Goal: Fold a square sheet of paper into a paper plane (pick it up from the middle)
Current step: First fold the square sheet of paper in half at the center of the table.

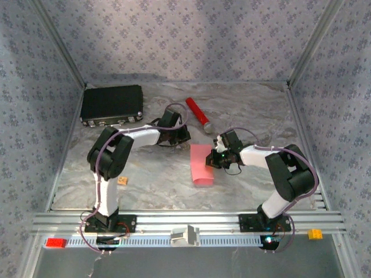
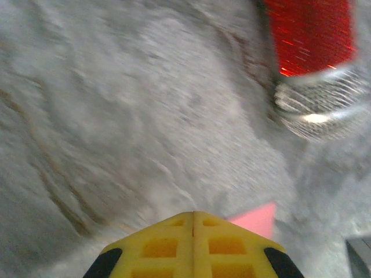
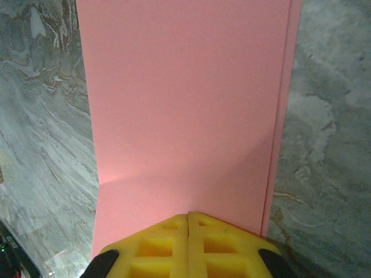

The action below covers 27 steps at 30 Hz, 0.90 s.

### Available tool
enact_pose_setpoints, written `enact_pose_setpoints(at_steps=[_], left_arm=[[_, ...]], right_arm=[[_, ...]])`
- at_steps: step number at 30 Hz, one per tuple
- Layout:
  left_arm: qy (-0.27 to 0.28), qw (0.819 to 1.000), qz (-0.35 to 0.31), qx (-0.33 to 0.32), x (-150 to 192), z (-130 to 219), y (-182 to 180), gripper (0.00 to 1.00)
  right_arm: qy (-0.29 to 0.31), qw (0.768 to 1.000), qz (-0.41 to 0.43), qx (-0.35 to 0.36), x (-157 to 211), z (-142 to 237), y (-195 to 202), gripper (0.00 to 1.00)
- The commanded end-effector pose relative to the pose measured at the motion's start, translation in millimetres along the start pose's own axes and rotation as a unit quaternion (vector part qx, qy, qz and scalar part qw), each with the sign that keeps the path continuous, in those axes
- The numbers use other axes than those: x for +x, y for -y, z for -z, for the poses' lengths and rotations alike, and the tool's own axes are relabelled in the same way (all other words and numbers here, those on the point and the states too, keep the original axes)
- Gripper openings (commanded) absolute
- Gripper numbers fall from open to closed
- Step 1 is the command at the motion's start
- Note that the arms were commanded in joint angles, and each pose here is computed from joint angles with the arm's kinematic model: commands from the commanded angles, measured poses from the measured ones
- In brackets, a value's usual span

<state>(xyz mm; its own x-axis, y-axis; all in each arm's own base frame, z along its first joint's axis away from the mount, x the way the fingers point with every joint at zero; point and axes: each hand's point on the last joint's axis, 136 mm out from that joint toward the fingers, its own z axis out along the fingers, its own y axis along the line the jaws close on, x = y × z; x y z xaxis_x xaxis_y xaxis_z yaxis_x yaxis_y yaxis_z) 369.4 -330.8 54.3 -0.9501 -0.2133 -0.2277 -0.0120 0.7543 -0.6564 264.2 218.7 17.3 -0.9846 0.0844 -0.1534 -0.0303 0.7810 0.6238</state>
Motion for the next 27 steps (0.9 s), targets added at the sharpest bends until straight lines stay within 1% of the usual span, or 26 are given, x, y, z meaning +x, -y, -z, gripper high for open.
enact_pose_setpoints(at_steps=[1,5,8,13,18,27], left_arm=[[-0.047,0.997,-0.040,0.051,38.5,18.0,31.9,0.01],[-0.094,0.990,-0.048,0.088,85.0,17.4,40.8,0.01],[-0.117,0.987,-0.047,0.095,109.4,14.4,37.9,0.01],[-0.125,0.987,-0.037,0.093,122.8,12.2,27.2,0.01],[-0.136,0.987,-0.036,0.075,132.7,8.2,10.1,0.01],[-0.145,0.988,-0.052,-0.001,153.0,3.1,-46.7,0.01]], right_arm=[[-0.036,0.995,-0.046,0.085,31.1,-1.6,44.7,0.00],[-0.035,0.994,-0.047,0.089,31.6,-0.2,46.7,0.00],[-0.035,0.994,-0.046,0.088,32.3,-0.2,46.2,0.00],[-0.034,0.994,-0.047,0.088,31.7,0.4,46.4,0.00],[-0.035,0.994,-0.047,0.089,32.8,0.7,46.9,0.00],[-0.035,0.994,-0.048,0.092,34.8,1.6,49.3,0.00]])
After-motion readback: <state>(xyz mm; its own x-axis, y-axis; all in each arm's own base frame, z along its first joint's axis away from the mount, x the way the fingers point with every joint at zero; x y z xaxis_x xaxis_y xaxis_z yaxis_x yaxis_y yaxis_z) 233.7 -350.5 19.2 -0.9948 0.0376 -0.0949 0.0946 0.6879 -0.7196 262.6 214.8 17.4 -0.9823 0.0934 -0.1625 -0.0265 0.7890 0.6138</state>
